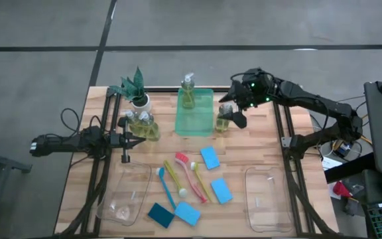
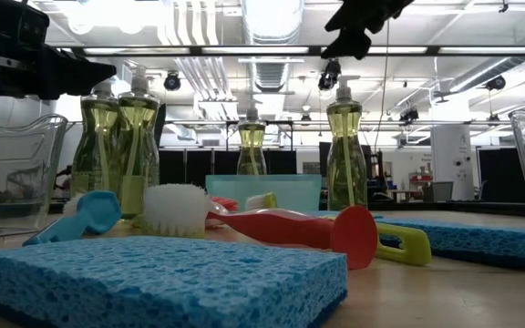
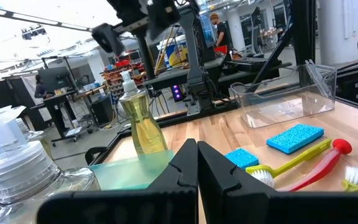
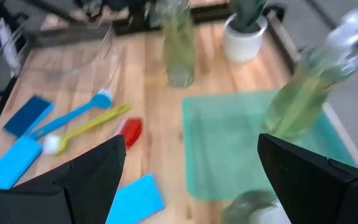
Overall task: Pick & Place Kitchen Sink Supplies
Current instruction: Put the top right dishwashing liquid into the green bin
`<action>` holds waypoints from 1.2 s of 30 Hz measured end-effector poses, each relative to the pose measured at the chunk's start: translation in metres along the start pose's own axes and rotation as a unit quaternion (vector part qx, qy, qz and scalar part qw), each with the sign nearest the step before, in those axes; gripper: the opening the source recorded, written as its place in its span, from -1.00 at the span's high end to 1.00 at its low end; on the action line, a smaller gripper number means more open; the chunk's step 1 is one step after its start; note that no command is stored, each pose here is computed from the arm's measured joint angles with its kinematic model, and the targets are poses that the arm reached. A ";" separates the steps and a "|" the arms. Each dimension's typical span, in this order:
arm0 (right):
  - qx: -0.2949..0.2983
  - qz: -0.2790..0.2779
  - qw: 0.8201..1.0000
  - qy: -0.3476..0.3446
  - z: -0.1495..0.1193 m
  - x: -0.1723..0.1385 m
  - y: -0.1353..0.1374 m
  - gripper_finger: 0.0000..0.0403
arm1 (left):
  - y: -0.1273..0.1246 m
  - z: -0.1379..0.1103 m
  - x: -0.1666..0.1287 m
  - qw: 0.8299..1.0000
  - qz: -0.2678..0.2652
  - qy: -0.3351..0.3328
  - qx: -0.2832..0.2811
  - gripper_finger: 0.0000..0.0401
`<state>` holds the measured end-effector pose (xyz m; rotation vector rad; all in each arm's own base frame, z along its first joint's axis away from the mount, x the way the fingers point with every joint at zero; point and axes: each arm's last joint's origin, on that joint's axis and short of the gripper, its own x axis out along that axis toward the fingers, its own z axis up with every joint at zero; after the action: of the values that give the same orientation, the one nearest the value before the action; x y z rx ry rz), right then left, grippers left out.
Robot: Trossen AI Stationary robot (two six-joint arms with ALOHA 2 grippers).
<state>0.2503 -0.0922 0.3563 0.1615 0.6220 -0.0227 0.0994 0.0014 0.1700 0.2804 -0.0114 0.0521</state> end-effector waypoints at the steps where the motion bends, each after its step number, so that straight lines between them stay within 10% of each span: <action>1: -0.001 0.005 1.000 0.006 -0.002 0.003 0.003 -0.78 | 0.000 0.000 0.000 1.000 0.000 0.000 0.000 1.00; 22: 0.074 0.086 0.984 0.140 -0.068 0.050 0.057 -0.78 | 0.000 0.000 0.000 1.000 -0.001 0.000 0.000 1.00; 36: 0.153 0.038 0.960 0.232 -0.125 0.068 0.057 -0.78 | 0.000 0.000 0.000 1.000 -0.002 0.000 0.000 1.00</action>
<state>0.2375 -0.0147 0.2253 0.5008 1.0811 -0.0065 0.0994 0.0013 0.1700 0.2803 -0.0114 0.0490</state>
